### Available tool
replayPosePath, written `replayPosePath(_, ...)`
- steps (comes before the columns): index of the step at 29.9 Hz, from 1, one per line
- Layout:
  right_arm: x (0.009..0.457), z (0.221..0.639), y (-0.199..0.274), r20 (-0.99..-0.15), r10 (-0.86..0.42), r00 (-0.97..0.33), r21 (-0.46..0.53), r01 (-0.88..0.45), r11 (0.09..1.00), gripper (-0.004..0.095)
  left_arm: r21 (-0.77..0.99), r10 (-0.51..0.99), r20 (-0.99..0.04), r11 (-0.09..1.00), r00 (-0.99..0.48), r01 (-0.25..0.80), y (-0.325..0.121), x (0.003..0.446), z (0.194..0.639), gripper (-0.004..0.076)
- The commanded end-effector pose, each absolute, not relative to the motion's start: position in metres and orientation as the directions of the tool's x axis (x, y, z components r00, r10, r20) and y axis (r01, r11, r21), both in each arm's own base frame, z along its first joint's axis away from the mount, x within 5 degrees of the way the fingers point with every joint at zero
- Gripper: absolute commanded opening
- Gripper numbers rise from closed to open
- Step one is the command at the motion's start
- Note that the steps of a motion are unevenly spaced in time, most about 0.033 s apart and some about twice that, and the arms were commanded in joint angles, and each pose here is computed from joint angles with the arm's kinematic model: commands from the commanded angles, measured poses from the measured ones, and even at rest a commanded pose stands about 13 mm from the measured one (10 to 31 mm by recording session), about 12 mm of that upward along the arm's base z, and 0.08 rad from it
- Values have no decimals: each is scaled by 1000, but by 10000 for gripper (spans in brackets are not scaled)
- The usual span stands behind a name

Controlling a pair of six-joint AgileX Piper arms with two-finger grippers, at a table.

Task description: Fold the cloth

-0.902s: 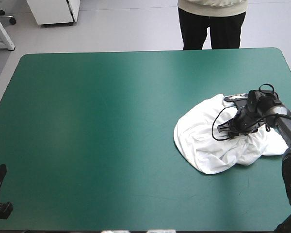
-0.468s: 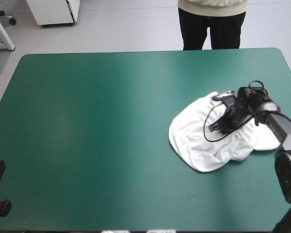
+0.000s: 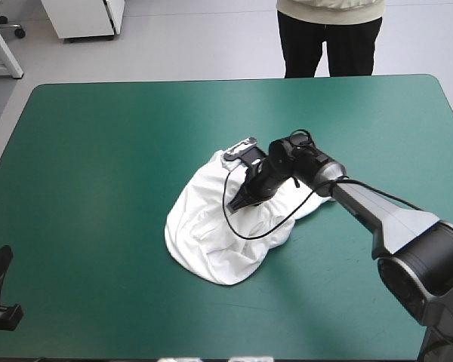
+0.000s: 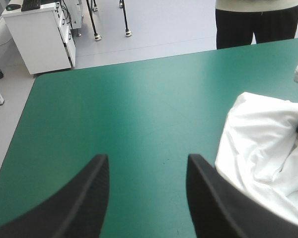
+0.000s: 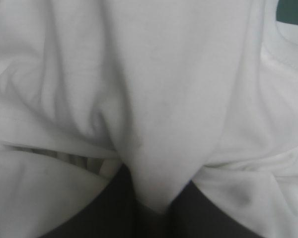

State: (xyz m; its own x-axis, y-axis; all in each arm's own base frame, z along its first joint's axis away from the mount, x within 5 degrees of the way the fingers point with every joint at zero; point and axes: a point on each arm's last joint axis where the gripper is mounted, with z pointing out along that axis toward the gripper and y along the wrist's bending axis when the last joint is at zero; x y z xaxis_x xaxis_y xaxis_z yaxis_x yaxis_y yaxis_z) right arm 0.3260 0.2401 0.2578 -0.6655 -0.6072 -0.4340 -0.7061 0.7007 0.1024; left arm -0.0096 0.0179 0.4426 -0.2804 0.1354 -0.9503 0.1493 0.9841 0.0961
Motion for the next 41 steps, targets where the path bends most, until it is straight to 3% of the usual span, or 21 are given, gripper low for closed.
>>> replayPosePath(1, 320, 277, 260, -469, -609, -640, 120, -729, 674, 1, 93, 126, -964, 984, -233, 149, 14, 1, 450, 357)
replayPosePath(6, 313, 252, 276, -387, -671, -633, 122, -756, 643, 2, 97, 136, -953, 984, -270, 152, 13, 6, 441, 357)
replayPosePath(10, 307, 255, 284, -403, -691, -600, 66, -772, 632, 37, 98, 136, -955, 983, -265, 153, 12, 7, 441, 357)
replayPosePath(13, 306, 264, 282, -410, -691, -595, 52, -772, 634, 171, 97, 134, -959, 983, -252, 154, 12, 8, 442, 357)
replayPosePath(17, 302, 290, 274, -438, -688, -579, 24, -772, 635, 422, 98, 141, -948, 982, -285, 161, 9, 17, 439, 357)
replayPosePath(19, 298, 308, 268, -466, -683, -562, -7, -770, 638, 466, 100, 148, -938, 981, -314, 165, 6, 26, 438, 357)
replayPosePath(23, 289, 352, 241, -526, -643, -556, -73, -724, 686, 471, 99, 169, -897, 977, -409, 187, -4, 57, 434, 357)
replayPosePath(32, 262, 426, 149, -611, -494, -619, -76, -575, 814, 470, -14, 181, -751, 957, -635, 289, -41, 135, 406, 360)
replayPosePath(36, 252, 449, 107, -657, -404, -636, -79, -475, 876, 471, -12, 190, -724, 958, -664, 287, -50, 164, 393, 372)
replayPosePath(41, 237, 466, 63, -682, -328, -653, -99, -362, 927, 470, -27, 218, -610, 955, -762, 295, -61, 197, 358, 372)
